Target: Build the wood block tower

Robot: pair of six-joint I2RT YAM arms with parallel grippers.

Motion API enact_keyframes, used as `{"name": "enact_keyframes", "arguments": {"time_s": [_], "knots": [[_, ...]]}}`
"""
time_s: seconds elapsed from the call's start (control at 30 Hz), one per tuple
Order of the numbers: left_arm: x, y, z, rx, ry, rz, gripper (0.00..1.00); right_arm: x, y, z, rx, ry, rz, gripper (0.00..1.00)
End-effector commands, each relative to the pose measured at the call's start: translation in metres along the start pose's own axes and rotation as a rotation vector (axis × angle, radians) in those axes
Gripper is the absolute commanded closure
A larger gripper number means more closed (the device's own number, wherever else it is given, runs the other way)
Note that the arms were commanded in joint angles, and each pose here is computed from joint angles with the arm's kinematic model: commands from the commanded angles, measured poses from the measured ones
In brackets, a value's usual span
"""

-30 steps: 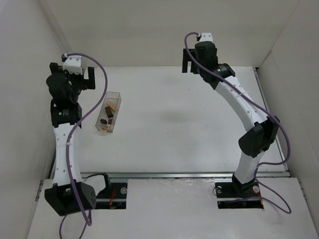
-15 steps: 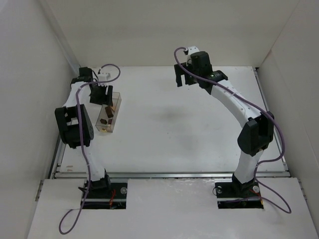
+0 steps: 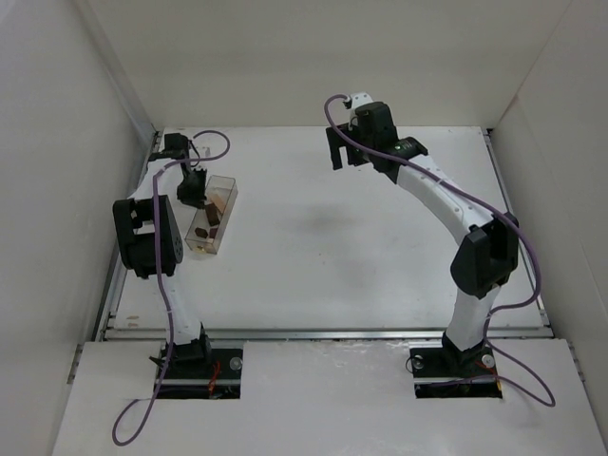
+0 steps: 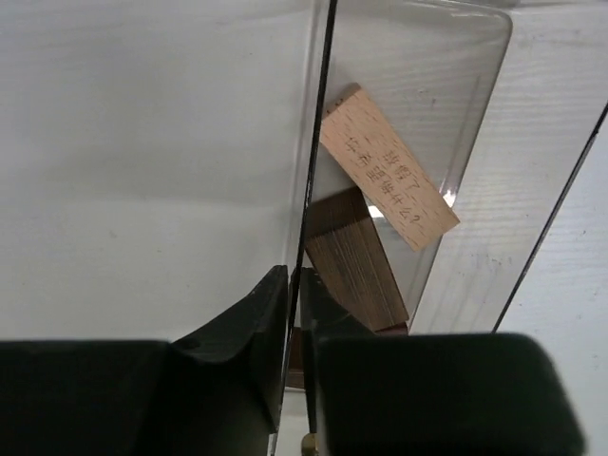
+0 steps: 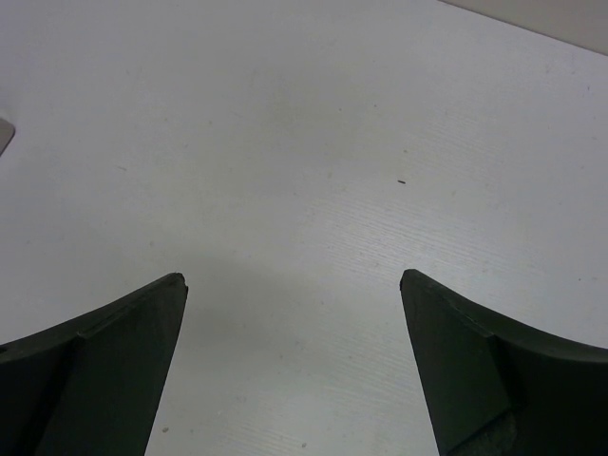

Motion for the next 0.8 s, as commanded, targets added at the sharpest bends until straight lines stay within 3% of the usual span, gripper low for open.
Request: {"name": "enact_keyframes", "arguments": {"time_s": [0.0, 0.07, 0.17, 0.3, 0.43, 0.47, 0.5, 0.57, 0.77], "knots": [[0.006, -0.004, 0.011, 0.029, -0.037, 0.013, 0.94, 0.018, 0.008, 0.000, 0.007, -0.056, -0.004, 0.00], [0.008, -0.002, 0.010, 0.039, -0.037, 0.013, 1.00, 0.019, 0.014, -0.006, 0.015, -0.056, 0.000, 0.00], [0.013, 0.003, 0.009, 0.070, -0.031, 0.014, 1.00, 0.022, 0.015, -0.008, 0.015, -0.058, 0.000, 0.00], [0.043, 0.012, 0.028, 0.240, -0.081, -0.033, 1.00, 0.018, 0.018, -0.016, -0.004, -0.045, 0.007, 0.00], [0.087, 0.024, 0.058, 0.624, -0.141, -0.177, 1.00, 0.021, 0.016, -0.016, -0.069, -0.064, -0.009, 0.00], [0.093, 0.020, 0.065, 0.770, -0.099, -0.265, 1.00, 0.022, 0.013, -0.016, -0.093, -0.070, -0.009, 0.00], [0.103, 0.016, 0.068, 0.852, -0.129, -0.296, 1.00, 0.022, 0.013, -0.016, -0.093, -0.070, -0.009, 0.00], [0.098, -0.006, 0.056, 0.969, -0.064, -0.413, 1.00, 0.022, 0.011, -0.013, -0.103, -0.075, -0.010, 0.00], [0.088, -0.058, 0.015, 0.926, 0.013, -0.579, 1.00, 0.017, 0.003, -0.003, -0.155, -0.088, -0.011, 0.00]]}}
Point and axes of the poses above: each gripper's point midway between its finger pads, its own z axis back along the fingers, its own y axis along the line the jaws close on, x = y × z, the point moved 7 cm from there along z, back along the fingers, and after that the axes turned 9 degrees about -z, right-handed, at the moved point
